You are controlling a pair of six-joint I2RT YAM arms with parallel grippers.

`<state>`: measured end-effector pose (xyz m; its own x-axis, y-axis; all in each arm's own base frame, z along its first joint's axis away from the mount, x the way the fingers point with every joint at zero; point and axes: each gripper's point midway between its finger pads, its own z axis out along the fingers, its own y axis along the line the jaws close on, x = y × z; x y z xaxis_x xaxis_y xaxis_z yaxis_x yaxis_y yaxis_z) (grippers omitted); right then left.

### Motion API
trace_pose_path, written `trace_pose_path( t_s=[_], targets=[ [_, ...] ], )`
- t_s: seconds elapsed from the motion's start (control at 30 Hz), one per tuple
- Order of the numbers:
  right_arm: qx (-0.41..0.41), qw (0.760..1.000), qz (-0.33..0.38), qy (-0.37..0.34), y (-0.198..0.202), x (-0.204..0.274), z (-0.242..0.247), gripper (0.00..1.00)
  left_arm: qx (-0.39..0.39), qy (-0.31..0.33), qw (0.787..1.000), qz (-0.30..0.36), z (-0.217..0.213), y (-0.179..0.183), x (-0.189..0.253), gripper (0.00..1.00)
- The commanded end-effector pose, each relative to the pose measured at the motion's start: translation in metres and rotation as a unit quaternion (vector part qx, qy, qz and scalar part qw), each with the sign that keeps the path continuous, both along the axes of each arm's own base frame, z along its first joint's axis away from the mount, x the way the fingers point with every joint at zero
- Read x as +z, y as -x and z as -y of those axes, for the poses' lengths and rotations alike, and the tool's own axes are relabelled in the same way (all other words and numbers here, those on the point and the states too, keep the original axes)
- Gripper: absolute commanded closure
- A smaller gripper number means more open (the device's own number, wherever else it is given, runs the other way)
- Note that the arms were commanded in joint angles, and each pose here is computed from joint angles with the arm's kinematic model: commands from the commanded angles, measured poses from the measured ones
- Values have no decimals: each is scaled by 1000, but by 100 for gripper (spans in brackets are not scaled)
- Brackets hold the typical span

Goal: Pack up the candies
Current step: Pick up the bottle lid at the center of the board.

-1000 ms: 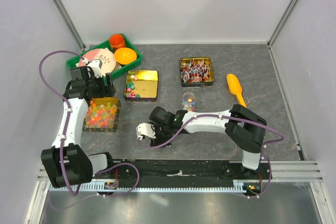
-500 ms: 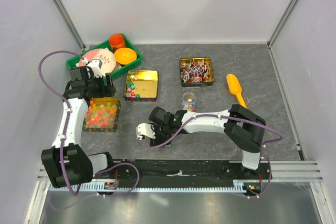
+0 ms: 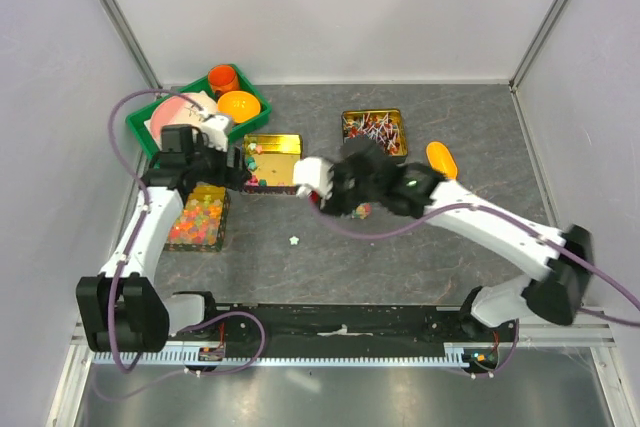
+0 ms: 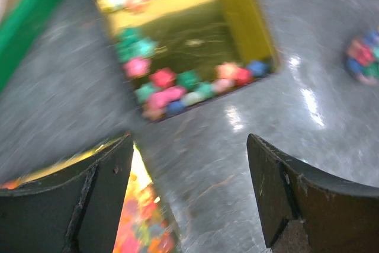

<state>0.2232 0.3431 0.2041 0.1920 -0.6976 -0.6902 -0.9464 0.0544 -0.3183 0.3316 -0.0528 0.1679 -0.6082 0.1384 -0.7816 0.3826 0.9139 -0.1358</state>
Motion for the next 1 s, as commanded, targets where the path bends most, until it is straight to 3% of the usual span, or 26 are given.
trace_pose_path(
  t_s=[0.0, 0.2, 0.4, 0.43, 0.57, 0.97],
  targets=[
    [-81, 994, 55, -38, -35, 55, 54, 46, -157, -38, 984, 68, 61, -1, -8, 16],
    [-181, 974, 101, -92, -62, 95, 129, 45, -257, -17, 963, 78, 143, -2, -25, 16],
    [-237, 957, 136, -97, -69, 120, 172, 44, -337, 73, 934, 94, 208, -1, -35, 14],
    [-247, 954, 137, -97, -70, 122, 178, 44, -351, 82, 925, 121, 221, -2, -29, 14],
    [-266, 948, 139, -102, -76, 128, 190, 44, -394, 107, 904, 125, 249, 11, -53, 13],
    [-292, 942, 121, -108, -87, 124, 204, 45, -442, 160, 877, 98, 285, 34, -106, 9]
  ],
)
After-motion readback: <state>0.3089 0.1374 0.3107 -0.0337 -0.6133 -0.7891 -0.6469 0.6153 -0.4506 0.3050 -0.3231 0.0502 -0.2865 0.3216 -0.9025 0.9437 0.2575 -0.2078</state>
